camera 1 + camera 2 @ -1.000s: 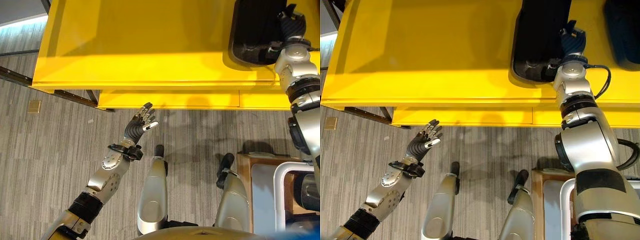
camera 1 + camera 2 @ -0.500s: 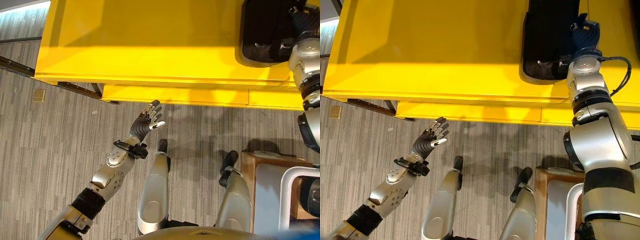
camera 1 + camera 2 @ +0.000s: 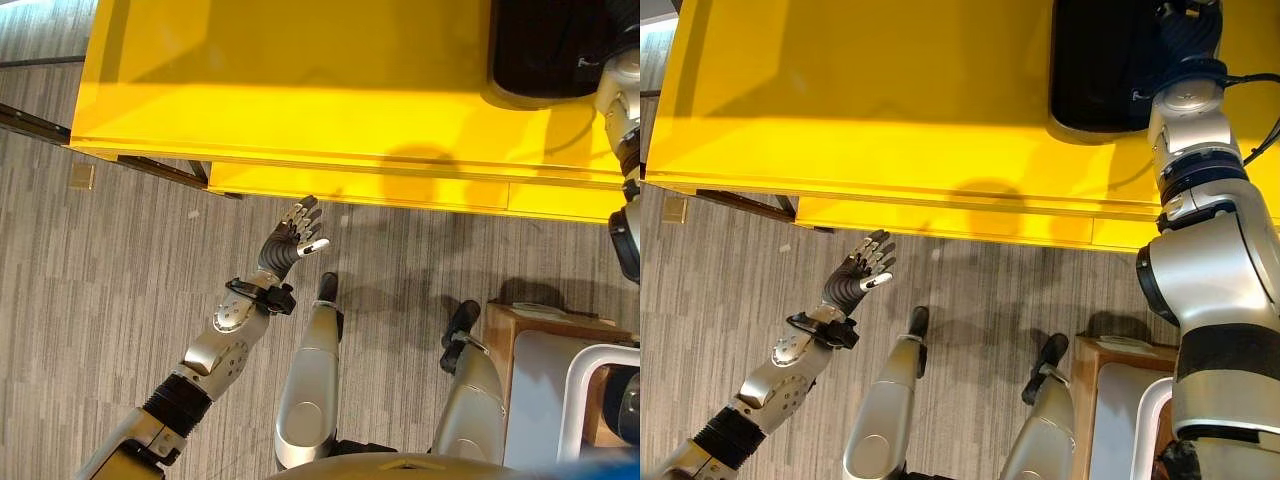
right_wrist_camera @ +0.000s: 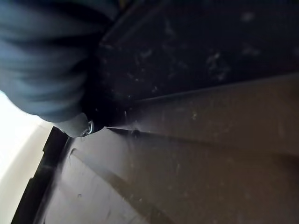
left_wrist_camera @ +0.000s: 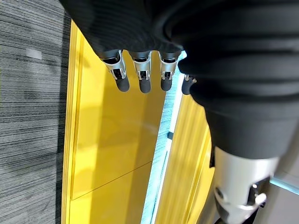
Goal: Move parts from the plastic box to the shelf.
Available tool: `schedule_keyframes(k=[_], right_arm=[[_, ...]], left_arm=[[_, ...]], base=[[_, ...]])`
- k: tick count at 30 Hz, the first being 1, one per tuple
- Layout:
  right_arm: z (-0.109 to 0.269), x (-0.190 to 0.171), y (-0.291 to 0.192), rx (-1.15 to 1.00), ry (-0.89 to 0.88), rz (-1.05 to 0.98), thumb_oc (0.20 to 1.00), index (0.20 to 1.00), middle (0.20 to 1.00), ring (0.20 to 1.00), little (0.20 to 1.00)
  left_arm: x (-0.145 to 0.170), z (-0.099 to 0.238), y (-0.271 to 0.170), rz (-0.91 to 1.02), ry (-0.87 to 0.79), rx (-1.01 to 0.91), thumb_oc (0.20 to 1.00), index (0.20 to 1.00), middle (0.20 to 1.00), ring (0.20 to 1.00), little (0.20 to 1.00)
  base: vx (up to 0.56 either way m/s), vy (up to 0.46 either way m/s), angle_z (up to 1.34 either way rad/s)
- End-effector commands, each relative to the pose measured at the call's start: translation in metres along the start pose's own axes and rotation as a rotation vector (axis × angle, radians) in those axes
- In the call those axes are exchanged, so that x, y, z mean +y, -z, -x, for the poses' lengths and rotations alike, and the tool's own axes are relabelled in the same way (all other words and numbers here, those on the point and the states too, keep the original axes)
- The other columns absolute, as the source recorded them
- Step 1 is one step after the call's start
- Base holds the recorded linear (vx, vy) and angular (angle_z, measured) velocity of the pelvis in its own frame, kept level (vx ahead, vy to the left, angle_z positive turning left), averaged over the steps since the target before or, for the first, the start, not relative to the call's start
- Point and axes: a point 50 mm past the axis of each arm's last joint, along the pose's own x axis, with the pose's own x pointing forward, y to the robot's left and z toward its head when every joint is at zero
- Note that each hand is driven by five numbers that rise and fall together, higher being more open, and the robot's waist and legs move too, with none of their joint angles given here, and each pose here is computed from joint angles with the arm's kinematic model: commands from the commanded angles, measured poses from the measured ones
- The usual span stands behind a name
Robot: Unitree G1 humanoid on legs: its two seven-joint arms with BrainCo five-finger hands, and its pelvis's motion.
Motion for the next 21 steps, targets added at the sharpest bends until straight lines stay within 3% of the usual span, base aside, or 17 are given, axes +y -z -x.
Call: schedule_keyframes(k=[1,18,19,20,21], right_arm=[[-0.0064,-0.0249,-0.0538,-0.180,0.069,-0.027,0.200,0.200,0.200,0.200,0.200],[-0.0074,-0.0279,-0.0596,-0.167,0.089,-0.049,0.200,0.200,0.200,0.200,0.200],[-0.0075,-0.0271,-0.0574,-0.155,0.088,-0.050,0.545,0.545,0.545,0.545,0.545],[-0.0078,-0.0286,-0.0568,-0.152,0.092,-0.041,0.592,0.592,0.592,0.592,0.592],[-0.0078,-0.0289,-0.0577,-0.153,0.092,-0.048,0.840,0.840,0.840,0.840,0.840]], left_arm=[[-0.0117,0.0002,-0.0233,-0.036,0.070,-0.119,1.000,1.000,1.000,1.000,1.000],[-0.0141,-0.0027,-0.0264,-0.036,0.067,-0.139,1.000,1.000,1.000,1.000,1.000],[-0.0139,-0.0030,-0.0269,-0.035,0.063,-0.141,1.000,1.000,1.000,1.000,1.000],[-0.0136,-0.0028,-0.0272,-0.036,0.063,-0.143,1.000,1.000,1.000,1.000,1.000],[-0.0135,-0.0027,-0.0273,-0.033,0.062,-0.144,1.000,1.000,1.000,1.000,1.000]], base=[[0.00,0.000,0.00],[0.00,0.000,0.01],[0.00,0.000,0.00],[0.00,0.000,0.00],[0.00,0.000,0.00]])
